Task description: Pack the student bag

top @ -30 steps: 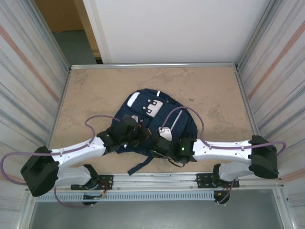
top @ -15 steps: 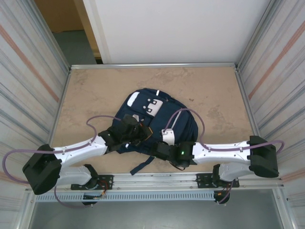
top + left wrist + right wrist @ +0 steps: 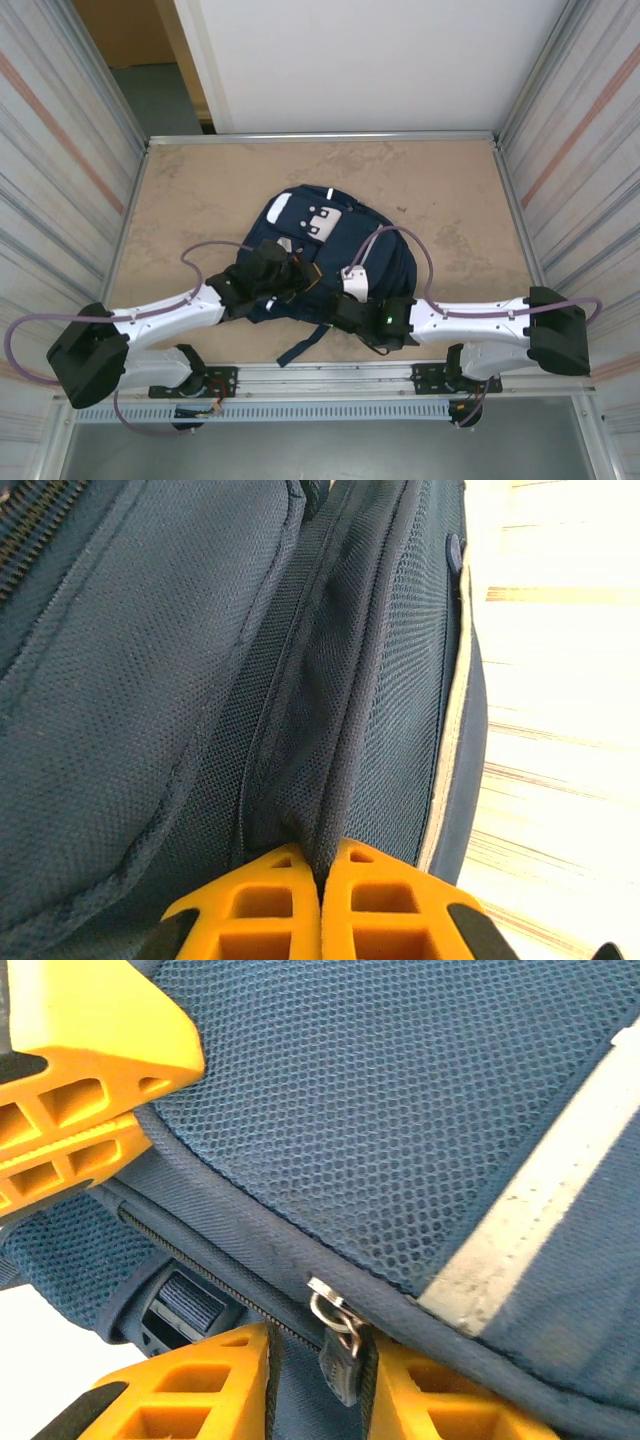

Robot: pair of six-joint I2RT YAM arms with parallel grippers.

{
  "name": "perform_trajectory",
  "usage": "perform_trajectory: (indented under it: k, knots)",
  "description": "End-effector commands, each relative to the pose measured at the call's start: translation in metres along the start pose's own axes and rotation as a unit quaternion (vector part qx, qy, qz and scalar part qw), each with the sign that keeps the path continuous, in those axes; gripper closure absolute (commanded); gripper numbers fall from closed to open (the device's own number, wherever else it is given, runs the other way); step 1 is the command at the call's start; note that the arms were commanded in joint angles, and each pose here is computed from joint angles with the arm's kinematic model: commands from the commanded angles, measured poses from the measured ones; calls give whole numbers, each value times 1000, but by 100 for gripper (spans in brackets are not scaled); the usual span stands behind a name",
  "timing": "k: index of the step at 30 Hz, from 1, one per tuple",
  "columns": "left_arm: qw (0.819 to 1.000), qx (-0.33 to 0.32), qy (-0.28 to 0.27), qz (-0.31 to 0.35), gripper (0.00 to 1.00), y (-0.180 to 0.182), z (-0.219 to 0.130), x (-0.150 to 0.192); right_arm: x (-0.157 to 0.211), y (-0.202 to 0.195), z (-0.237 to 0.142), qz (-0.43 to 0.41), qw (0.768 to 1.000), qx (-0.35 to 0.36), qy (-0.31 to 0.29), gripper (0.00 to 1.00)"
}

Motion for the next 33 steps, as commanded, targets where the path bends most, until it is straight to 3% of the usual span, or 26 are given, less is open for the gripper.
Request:
perform_trajectory:
  k: [1,2,5,8,14,20,29,33]
  knots:
    - [997,74,-22,1,100,-25,-5,-9,-16,11,-4,-1,999,-15,-30,72]
    - [997,70,-23,5,100,-25,-5,-9,-16,11,-3,-4,999,-12,-30,73]
    - [997,66,-30,15,100,-27,-7,-10,-18,12,-2,-11,999,-5,-33,94]
    - [998,53,-34,25,100,-24,-9,-11,-18,8,-2,-11,999,13,-27,100]
    - [997,6,-62,44,100,2,-21,-31,-17,-11,-16,-11,999,34,-5,100]
    - [990,-30,-69,116,100,4,-39,-55,-29,-36,-23,-7,997,54,50,100]
    - [993,3,17,114,100,42,-32,-97,-56,-54,-8,-53,989,47,129,100]
    - [985,-8,49,165,100,32,-36,-124,-60,-28,-7,-81,985,-18,154,100]
Point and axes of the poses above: each hand's point on the last joint's axis, 136 mm out from that joint toward the fingers, its own z axis out along the fingers, its own y axis along the line the jaws close on, x = y × z, the point moved 7 cm from there along -z, back along the fingers, and after that the axes turned 13 degrees about z, right-handed, at the moved point
